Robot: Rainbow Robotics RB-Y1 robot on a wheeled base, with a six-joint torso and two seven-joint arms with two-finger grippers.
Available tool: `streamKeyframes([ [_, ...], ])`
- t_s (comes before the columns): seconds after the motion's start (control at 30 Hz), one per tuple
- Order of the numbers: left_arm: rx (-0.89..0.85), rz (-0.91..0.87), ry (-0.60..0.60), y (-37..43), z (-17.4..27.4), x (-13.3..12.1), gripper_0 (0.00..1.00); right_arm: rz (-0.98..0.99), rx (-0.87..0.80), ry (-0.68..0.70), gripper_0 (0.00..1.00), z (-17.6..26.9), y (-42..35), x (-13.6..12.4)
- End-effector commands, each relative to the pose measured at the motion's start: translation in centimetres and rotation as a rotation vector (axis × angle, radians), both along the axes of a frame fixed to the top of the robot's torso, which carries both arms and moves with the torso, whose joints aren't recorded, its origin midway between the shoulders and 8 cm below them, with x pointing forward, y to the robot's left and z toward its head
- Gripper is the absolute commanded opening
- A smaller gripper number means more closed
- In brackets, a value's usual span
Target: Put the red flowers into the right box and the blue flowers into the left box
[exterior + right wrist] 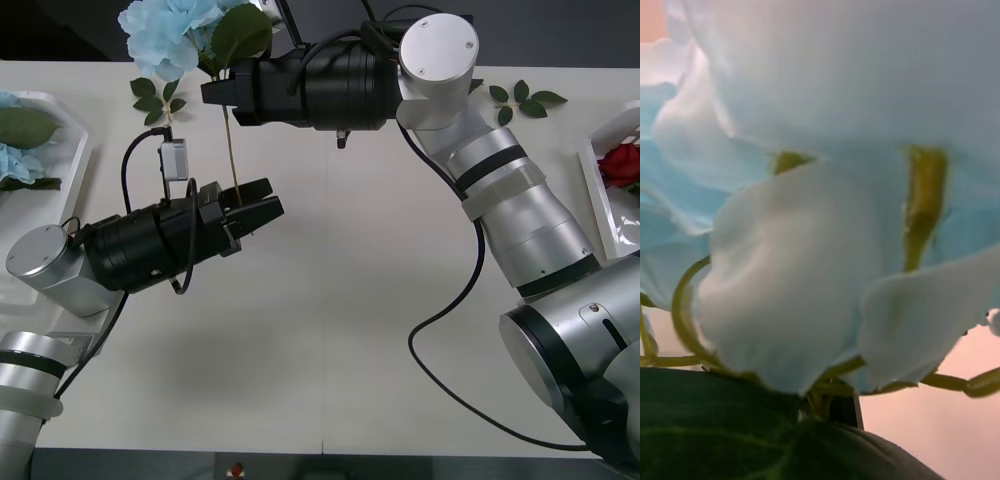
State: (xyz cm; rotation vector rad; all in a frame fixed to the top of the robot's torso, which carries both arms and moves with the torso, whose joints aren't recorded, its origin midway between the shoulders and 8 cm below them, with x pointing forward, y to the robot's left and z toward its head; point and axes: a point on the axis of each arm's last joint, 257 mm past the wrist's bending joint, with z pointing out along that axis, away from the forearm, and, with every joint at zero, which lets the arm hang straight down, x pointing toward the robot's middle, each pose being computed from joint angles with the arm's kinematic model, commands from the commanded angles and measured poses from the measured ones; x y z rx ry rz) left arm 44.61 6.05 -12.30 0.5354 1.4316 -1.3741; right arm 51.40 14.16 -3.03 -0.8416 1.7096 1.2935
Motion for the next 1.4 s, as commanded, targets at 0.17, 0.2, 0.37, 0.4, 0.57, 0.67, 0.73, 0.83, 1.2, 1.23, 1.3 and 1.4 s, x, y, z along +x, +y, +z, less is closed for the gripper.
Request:
streamKeyframes([
  [0.17,0.005,0.038,-0.093,0.4,2.6,1.0,0.00,0.018,0.025,-0.062,0.00,2.8,0.7,-0.4],
  [0.2,0.004,0.045,-0.090,0.5,2.6,1.1,0.00,0.017,0.024,-0.061,0.00,2.7,0.7,-0.3],
  [0.37,0.005,0.073,-0.086,1.0,2.6,1.8,0.00,0.016,0.027,-0.061,0.00,2.8,0.6,-0.3],
  [0.4,0.006,0.076,-0.086,1.1,2.6,1.8,0.00,0.017,0.027,-0.064,0.00,2.9,0.6,-0.3],
  [0.57,0.027,0.100,-0.086,2.0,2.5,2.4,0.00,0.015,0.030,-0.063,0.00,3.0,0.4,-0.2],
  [0.67,0.051,0.107,-0.089,2.9,2.3,2.6,0.00,0.013,0.030,-0.062,0.00,3.0,0.2,-0.1],
  [0.73,0.071,0.111,-0.096,3.7,2.5,2.7,0.00,0.011,0.030,-0.060,0.26,3.0,0.0,0.0],
  [0.83,0.088,0.122,-0.109,5.1,3.3,3.1,0.00,0.003,0.025,-0.066,0.48,3.0,-0.5,0.3],
  [1.2,0.130,0.209,0.037,15.0,7.6,4.9,0.00,0.009,0.001,-0.111,0.58,3.3,-2.9,0.8],
  [1.23,0.151,0.234,0.068,16.9,7.8,5.0,0.00,0.015,-0.015,-0.121,0.59,3.2,-3.4,0.7],
  [1.3,0.171,0.274,0.109,19.5,8.2,5.0,0.00,0.023,-0.040,-0.138,0.60,2.9,-4.2,0.6],
  [1.4,0.227,0.363,0.155,24.3,8.1,4.8,0.00,0.044,-0.098,-0.177,0.62,2.2,-5.6,0.0],
])
